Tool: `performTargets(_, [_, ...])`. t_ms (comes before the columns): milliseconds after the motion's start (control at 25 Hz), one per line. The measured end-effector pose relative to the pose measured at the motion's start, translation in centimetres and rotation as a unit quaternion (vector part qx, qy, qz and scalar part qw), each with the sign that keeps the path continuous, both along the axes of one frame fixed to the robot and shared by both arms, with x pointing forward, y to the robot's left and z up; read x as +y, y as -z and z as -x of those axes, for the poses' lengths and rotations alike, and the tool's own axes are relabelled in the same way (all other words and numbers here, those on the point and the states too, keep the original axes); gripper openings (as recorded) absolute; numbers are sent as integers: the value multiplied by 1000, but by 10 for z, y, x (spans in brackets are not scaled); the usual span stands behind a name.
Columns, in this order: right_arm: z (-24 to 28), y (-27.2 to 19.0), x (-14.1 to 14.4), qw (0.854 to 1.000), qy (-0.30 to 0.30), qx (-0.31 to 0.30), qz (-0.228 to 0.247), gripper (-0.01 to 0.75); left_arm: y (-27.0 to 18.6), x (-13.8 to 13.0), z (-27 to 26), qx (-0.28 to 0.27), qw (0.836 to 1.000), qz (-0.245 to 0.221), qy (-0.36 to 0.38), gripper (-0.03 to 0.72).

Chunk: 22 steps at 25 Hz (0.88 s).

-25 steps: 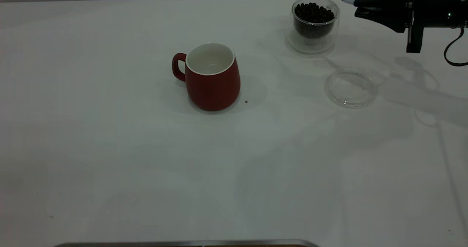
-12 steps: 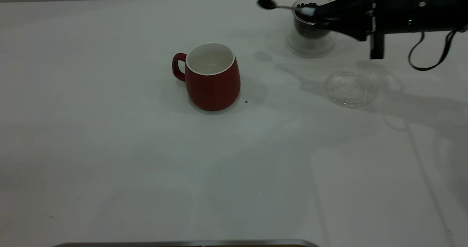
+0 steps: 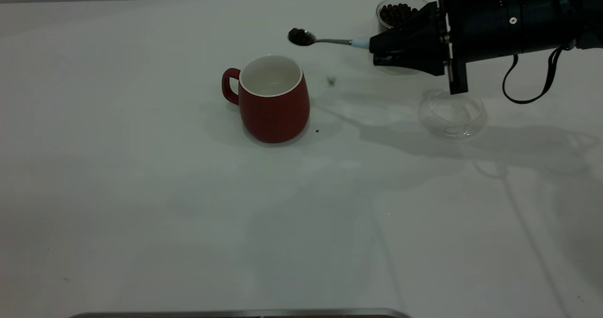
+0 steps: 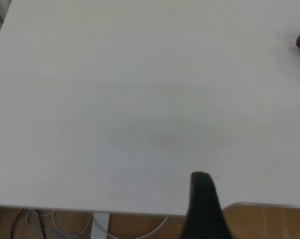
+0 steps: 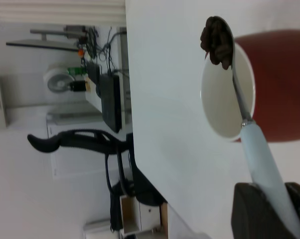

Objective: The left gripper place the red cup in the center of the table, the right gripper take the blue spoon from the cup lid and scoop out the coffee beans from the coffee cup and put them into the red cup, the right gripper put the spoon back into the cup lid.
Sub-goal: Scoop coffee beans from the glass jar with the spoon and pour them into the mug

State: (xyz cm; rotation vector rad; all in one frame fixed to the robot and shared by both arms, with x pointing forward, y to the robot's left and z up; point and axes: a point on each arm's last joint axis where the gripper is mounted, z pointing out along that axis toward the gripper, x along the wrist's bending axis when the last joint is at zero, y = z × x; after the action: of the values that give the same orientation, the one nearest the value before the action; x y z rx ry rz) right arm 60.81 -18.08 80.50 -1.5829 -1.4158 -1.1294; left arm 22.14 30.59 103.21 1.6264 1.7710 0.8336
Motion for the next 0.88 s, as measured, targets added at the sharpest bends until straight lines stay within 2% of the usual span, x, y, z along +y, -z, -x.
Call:
performTargets(480, [9,0,22,999,-36,-1,2,110,0,0,0,0,1000,-1,1,587])
performTargets(640, [9,0,22,999,-45,-22,5,110,0,0,0,0,1000,-1,1,587])
performTargets(880, [9,1,22,994,-70,-86,16,110,0,0,0,0,1000,-1,1,587])
